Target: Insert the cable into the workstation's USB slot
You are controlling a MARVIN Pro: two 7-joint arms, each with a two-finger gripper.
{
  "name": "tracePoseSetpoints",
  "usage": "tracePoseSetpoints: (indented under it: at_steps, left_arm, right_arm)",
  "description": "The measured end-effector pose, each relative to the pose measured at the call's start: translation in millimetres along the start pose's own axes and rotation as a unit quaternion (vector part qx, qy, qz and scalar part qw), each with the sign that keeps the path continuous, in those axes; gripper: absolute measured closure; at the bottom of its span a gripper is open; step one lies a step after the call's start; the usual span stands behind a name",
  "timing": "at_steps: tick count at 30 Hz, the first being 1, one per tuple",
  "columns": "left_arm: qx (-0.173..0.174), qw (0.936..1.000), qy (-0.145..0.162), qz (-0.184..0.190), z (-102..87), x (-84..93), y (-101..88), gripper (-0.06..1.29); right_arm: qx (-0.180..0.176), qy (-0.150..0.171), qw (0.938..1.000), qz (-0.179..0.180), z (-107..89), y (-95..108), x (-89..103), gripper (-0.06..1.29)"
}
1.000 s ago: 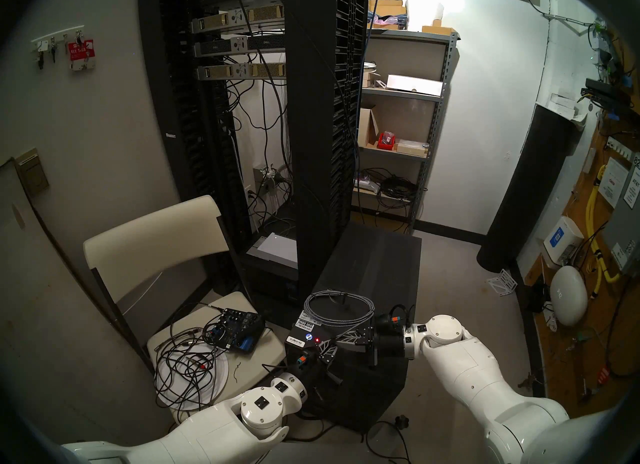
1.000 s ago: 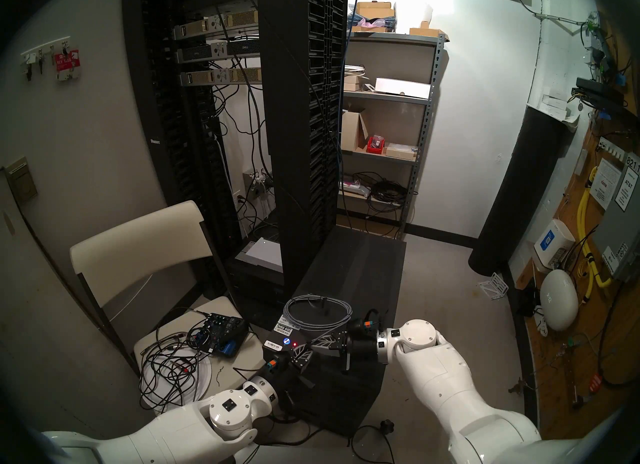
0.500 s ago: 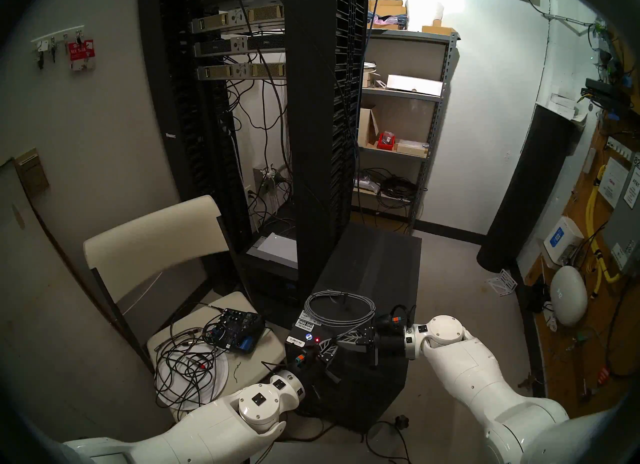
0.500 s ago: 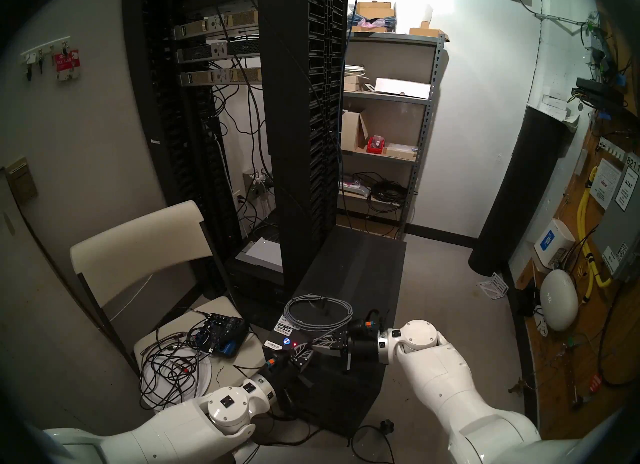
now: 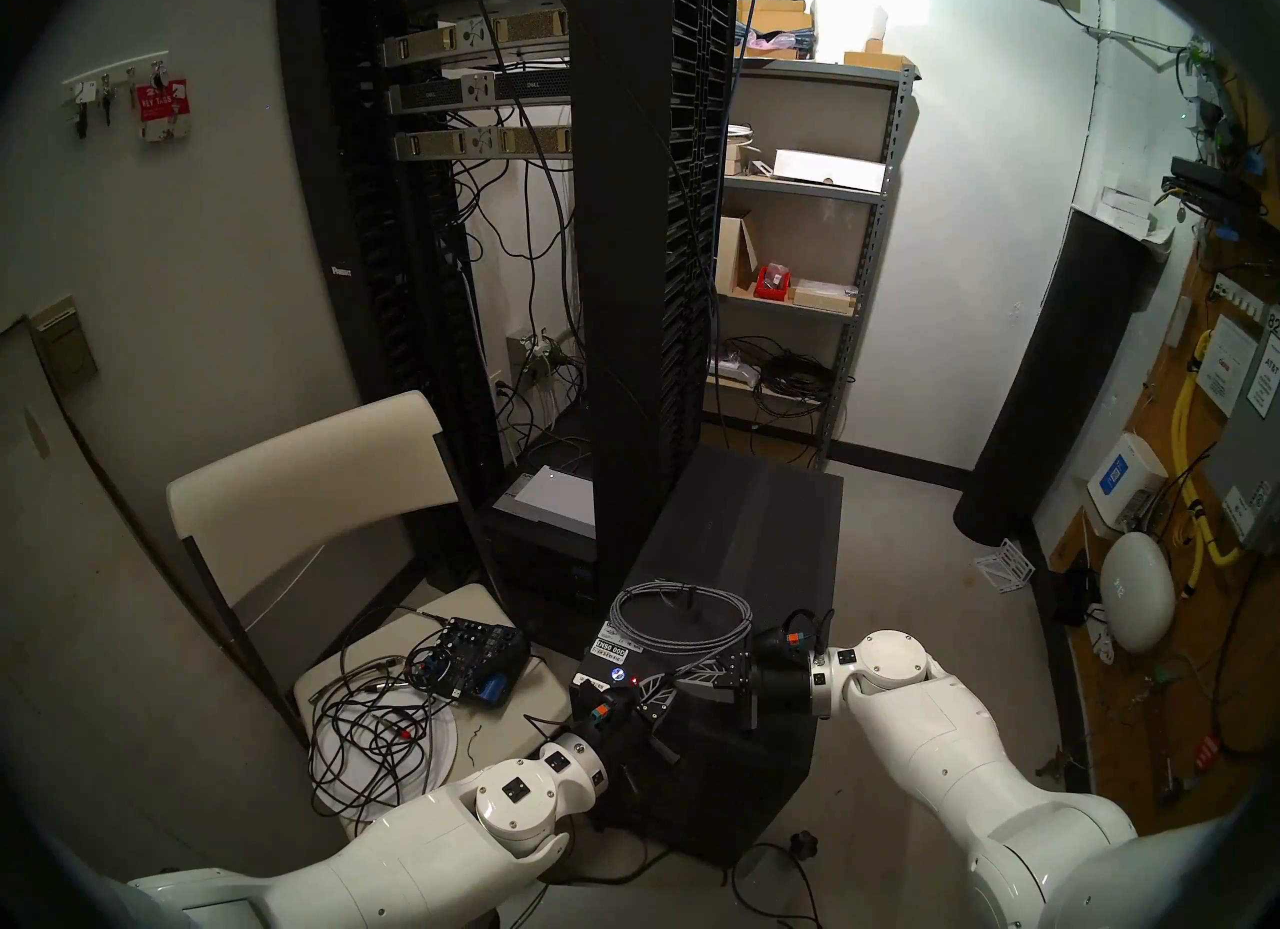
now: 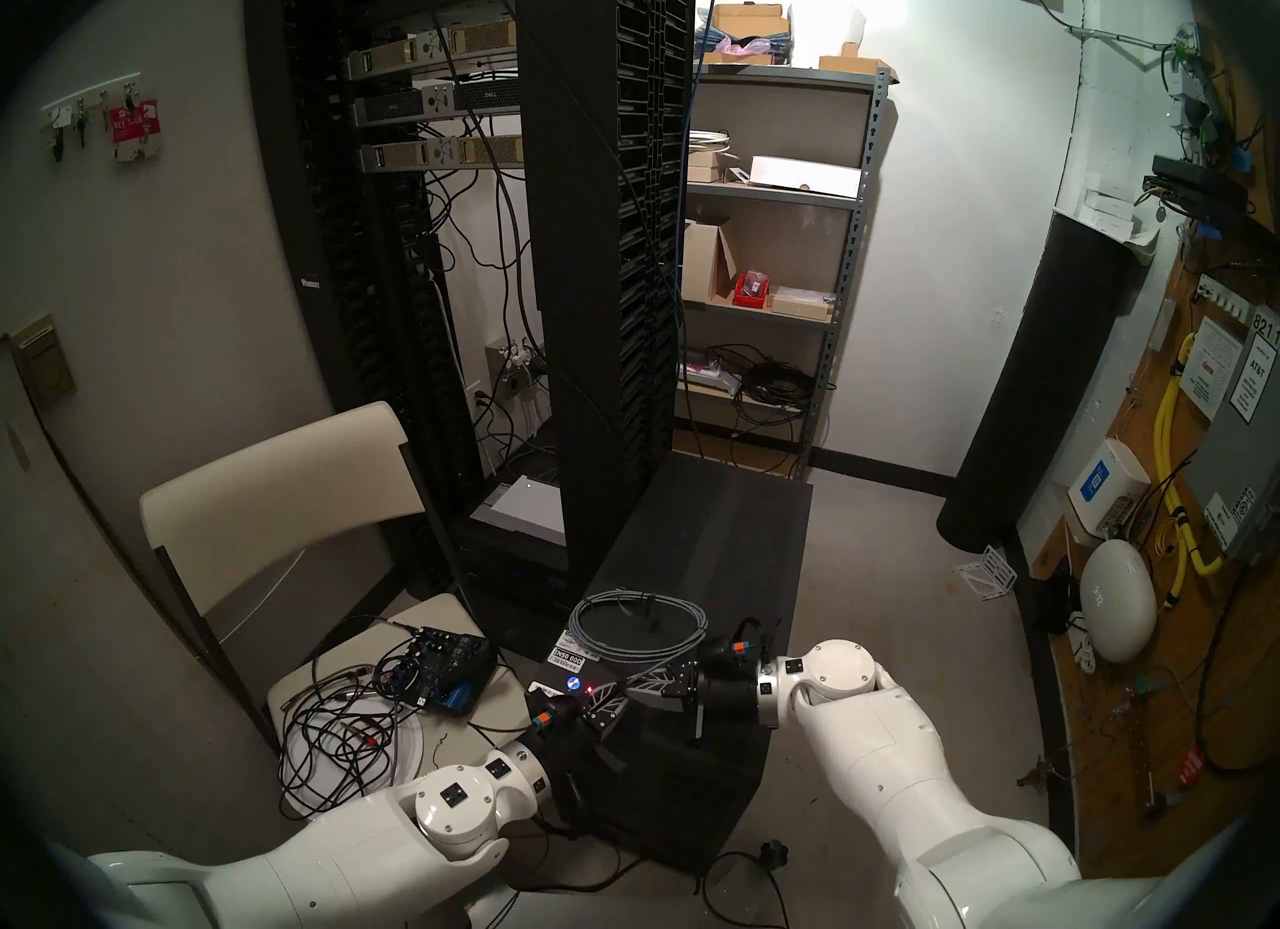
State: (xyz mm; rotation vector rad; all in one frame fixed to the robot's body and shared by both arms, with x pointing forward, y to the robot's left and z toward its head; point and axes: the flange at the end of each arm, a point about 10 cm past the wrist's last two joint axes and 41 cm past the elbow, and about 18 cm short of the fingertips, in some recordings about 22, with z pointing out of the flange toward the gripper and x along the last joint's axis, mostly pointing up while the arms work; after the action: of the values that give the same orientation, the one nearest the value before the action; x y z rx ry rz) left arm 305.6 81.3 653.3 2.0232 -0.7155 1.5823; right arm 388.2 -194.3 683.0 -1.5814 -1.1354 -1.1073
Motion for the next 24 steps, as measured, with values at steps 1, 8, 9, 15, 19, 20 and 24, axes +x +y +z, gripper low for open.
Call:
tracePoseSetpoints:
  at_steps: [1, 8, 9, 15, 19, 20, 24]
  left_arm:
    - [-0.001, 1.0, -0.001, -0.001, -0.1, 0.3, -0.6, 1.18]
    - [-0.005, 0.9999, -0.007, -0.007, -1.1, 2.1, -3.8, 1.18]
    - [-0.006, 0.9999, -0.008, -0.008, -1.2, 2.3, -4.0, 1.18]
    - [-0.006, 0.9999, -0.012, -0.01, -1.9, 2.4, -5.2, 1.18]
    - [-0.005, 0.9999, -0.013, -0.01, -2.1, 1.7, -5.4, 1.18]
    - [-0.005, 0.9999, -0.013, -0.01, -2.1, 1.5, -5.6, 1.18]
    - [-0.005, 0.9998, -0.014, -0.01, -2.0, 1.3, -5.6, 1.18]
  right_arm:
    - [0.0, 0.0, 1.0, 0.0, 0.2, 0.2, 0.0, 1.25]
    - [0.003, 0.001, 1.0, 0.001, 2.3, 1.7, 0.1, 1.25]
    - [0.004, 0.001, 1.0, 0.001, 2.5, 1.8, 0.1, 1.25]
    - [0.006, 0.001, 1.0, 0.001, 3.8, 3.0, 0.0, 1.25]
    - [0.007, 0.001, 1.0, 0.001, 4.3, 3.6, 0.3, 1.25]
    - [0.008, 0.001, 1.0, 0.001, 4.4, 3.6, 0.4, 1.25]
    - [0.008, 0.0, 1.0, 0.0, 4.5, 3.7, 0.5, 1.25]
